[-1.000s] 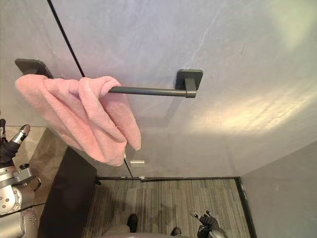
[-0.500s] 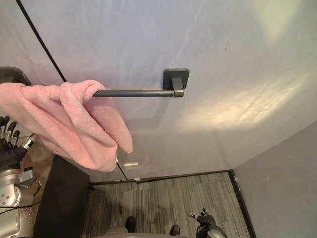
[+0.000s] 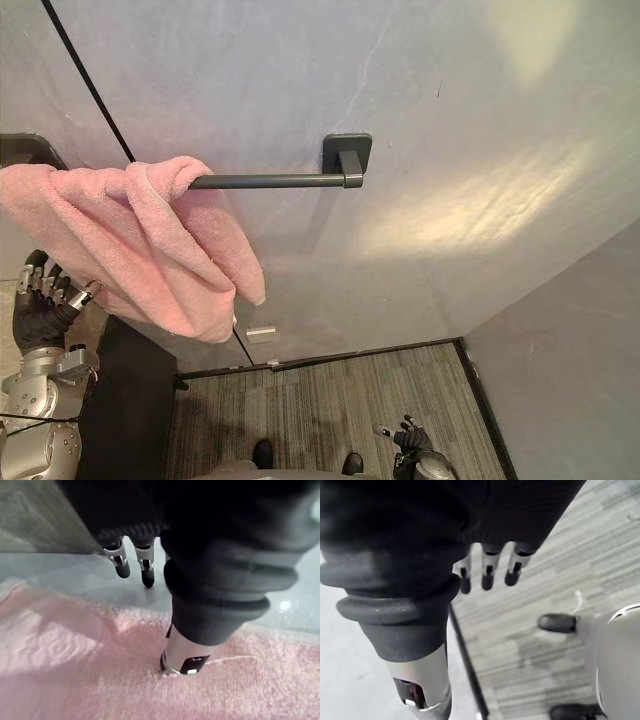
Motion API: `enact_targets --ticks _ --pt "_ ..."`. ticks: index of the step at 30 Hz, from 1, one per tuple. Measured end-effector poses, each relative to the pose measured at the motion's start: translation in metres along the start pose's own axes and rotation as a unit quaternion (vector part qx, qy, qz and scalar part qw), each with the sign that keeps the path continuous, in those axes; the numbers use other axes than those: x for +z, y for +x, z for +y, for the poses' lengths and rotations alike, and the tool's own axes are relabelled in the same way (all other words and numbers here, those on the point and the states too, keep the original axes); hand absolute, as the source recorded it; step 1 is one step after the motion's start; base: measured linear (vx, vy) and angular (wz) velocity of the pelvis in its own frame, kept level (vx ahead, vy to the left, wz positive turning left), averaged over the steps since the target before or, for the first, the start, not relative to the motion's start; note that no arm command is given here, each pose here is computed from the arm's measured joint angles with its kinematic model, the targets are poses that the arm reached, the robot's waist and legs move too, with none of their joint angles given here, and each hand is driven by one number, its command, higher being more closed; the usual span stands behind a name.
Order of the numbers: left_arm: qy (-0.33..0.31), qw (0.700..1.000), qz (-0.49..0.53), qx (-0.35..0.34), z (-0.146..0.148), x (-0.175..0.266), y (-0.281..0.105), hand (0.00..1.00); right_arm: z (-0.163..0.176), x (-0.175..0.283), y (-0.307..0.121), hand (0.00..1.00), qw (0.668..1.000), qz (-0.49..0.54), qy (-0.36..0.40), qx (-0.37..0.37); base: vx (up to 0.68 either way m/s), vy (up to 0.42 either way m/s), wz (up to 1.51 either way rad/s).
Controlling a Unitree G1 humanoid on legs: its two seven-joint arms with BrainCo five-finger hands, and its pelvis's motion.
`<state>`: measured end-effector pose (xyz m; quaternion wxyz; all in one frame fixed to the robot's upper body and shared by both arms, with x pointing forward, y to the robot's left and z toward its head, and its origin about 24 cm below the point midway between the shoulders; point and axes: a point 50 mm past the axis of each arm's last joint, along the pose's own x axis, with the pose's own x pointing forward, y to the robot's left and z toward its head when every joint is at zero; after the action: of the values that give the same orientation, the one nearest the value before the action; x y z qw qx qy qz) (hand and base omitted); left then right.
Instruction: Organize washtable
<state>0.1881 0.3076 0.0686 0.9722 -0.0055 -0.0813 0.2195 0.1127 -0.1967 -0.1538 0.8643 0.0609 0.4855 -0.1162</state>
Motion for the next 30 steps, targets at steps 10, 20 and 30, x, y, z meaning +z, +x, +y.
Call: enact_targets --ticks 10,20,30 --pt "-0.016 0.997 0.044 -0.057 -0.010 -0.012 -0.008 0.00 0.006 0.002 0.001 0.00 1.000 -0.002 -0.022 0.017 0.00 0.000 0.00" --pt "-0.019 0.993 0.062 -0.098 -0.026 -0.018 -0.009 1.00 0.012 0.010 0.002 0.00 0.999 -0.014 -0.036 0.028 -0.01 -0.001 -0.08" --pt "-0.019 0.995 0.024 -0.093 -0.035 -0.004 0.003 1.00 0.057 0.165 -0.057 0.00 0.918 -0.339 -0.010 0.207 -0.02 -0.014 -0.08"
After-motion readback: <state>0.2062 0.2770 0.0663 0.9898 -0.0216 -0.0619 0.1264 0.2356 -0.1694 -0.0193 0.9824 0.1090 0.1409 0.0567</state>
